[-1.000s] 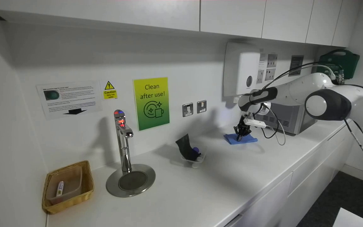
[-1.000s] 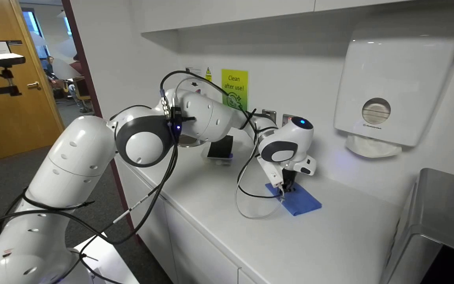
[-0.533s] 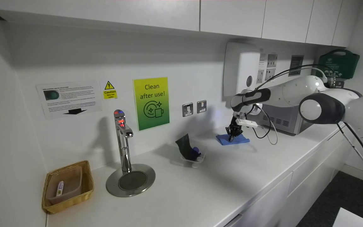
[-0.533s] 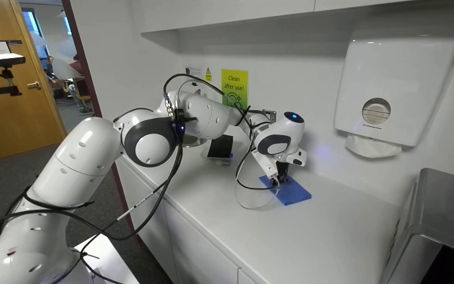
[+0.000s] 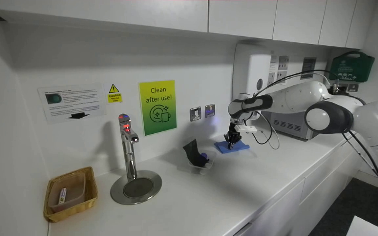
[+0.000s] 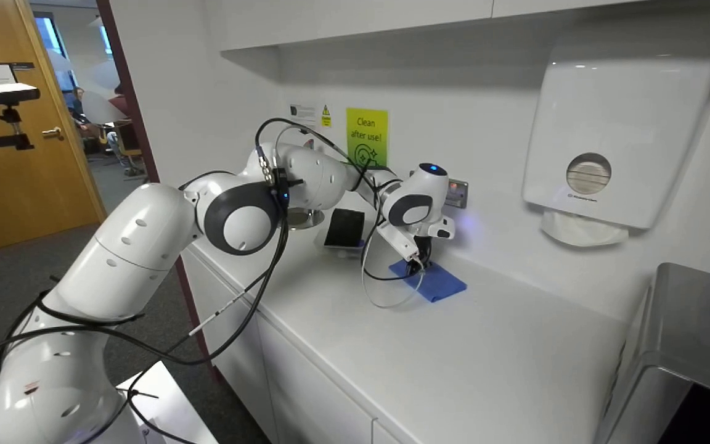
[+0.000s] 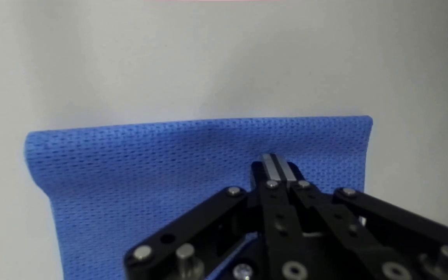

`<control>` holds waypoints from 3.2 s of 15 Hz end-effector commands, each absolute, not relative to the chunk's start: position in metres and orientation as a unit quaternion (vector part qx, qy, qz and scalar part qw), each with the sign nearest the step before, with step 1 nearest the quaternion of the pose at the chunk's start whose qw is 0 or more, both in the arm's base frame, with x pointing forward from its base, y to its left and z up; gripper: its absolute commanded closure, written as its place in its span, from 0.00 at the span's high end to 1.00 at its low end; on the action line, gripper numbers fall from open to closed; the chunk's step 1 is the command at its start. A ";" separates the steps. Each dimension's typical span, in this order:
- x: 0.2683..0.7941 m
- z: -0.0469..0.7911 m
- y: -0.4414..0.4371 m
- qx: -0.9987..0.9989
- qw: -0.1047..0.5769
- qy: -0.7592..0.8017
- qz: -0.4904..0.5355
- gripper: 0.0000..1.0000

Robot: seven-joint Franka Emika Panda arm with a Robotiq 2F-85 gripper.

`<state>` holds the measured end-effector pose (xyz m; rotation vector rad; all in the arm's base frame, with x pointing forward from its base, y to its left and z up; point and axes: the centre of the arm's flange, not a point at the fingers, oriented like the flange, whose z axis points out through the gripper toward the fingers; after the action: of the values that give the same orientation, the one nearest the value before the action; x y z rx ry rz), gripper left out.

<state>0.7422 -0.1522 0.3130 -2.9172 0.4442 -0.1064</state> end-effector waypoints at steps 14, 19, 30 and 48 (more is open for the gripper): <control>0.657 0.317 -0.023 -0.998 -0.013 -0.040 -0.040 0.00; 0.619 0.320 -0.024 -0.997 -0.023 -0.046 -0.052 0.00; 0.532 0.319 -0.016 -0.995 -0.014 -0.029 -0.097 0.00; 0.461 0.298 -0.145 -0.978 0.031 0.188 -0.078 0.00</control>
<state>0.4771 -0.1135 0.3112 -3.0455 0.4815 -0.2715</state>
